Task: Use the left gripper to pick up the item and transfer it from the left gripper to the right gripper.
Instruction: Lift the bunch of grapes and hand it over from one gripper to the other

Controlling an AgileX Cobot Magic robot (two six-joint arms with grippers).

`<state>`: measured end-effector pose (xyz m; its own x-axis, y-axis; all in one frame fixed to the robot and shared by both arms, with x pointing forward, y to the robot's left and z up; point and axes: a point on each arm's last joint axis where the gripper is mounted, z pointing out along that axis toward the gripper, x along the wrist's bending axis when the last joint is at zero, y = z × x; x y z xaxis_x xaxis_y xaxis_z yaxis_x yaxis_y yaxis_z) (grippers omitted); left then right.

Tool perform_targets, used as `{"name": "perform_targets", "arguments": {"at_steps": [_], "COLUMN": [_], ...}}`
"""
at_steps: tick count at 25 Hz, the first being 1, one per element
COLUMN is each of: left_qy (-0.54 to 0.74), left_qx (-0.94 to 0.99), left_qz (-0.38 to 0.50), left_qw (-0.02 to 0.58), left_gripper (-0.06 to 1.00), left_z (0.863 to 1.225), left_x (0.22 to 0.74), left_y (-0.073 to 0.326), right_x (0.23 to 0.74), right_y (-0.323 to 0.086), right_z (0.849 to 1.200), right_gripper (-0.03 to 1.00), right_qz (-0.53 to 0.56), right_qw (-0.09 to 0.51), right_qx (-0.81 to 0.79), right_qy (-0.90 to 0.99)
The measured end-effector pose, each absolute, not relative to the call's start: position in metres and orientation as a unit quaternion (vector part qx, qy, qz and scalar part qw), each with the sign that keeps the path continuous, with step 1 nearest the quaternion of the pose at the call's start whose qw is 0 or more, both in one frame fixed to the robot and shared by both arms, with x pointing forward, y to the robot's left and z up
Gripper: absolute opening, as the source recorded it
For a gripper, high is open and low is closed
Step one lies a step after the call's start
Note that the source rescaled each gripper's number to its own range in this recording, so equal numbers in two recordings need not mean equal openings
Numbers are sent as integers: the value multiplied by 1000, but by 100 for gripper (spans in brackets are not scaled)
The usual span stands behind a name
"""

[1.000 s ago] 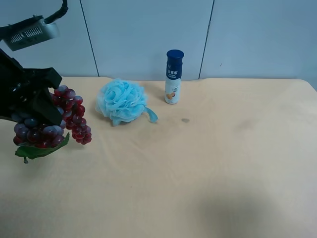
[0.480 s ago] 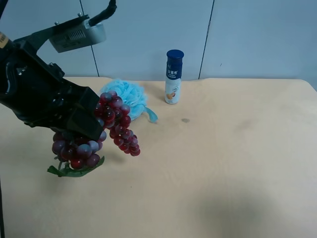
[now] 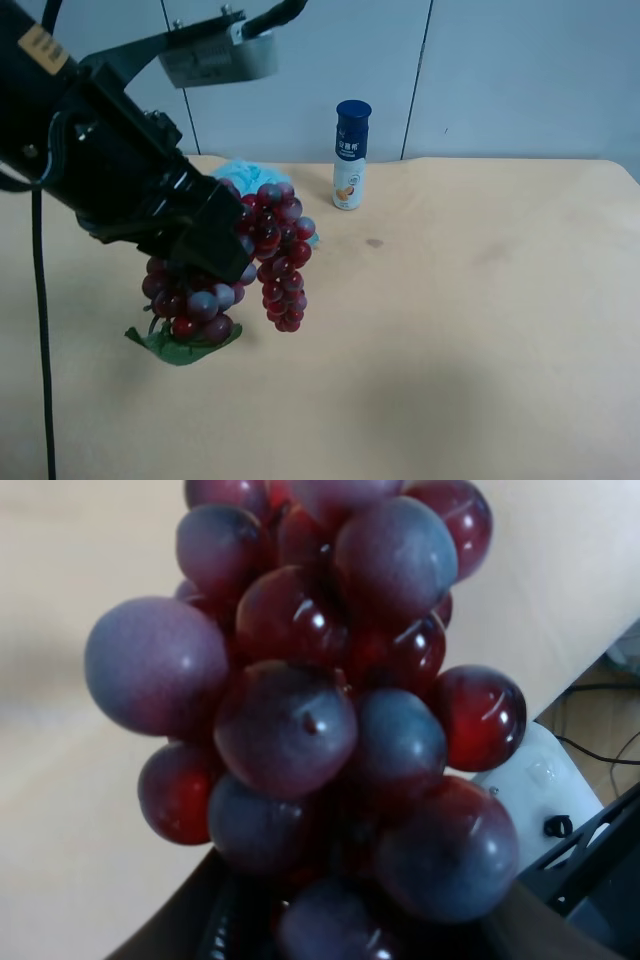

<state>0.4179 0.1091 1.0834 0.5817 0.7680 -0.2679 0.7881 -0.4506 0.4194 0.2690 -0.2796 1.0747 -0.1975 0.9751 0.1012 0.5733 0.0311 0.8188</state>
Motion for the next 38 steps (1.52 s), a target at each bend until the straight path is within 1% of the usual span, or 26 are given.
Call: {"name": "perform_targets", "arguments": {"at_steps": [4, 9, 13, 20, 23, 28, 34, 38], "left_qy": [414, 349, 303, 239, 223, 209, 198, 193], "left_qx": [873, 904, 921, 939, 942, 946, 947, 948], "left_qz": [-11, 1, 12, 32, 39, 40, 43, 46], "left_qw": [258, 247, 244, 247, 249, 243, 248, 250], "left_gripper": [0, 0, 0, 0, 0, 0, 0, 0], "left_z": [1097, 1104, 1106, 1106, 1106, 1102, 1102, 1102], "left_x": [429, 437, 438, 439, 440, 442, 443, 443], "left_y": [97, 89, 88, 87, 86, 84, 83, 83], "right_x": [294, 327, 352, 384, 393, 410, 431, 442], "right_y": [-273, -255, -235, -195, -177, -148, -123, -107], "right_z": [1080, 1082, 1078, 1058, 1050, 1048, 1039, 1028], "right_gripper": [96, 96, 96, 96, 96, 96, 96, 96], "right_qz": [386, 418, 437, 449, 449, 447, 429, 416], "right_qw": [233, 213, 189, 137, 126, 129, 134, 123], "right_qx": [546, 461, 407, 325, 286, 244, 216, 205], "right_qy": [706, 753, 780, 821, 837, 851, 867, 877]}}
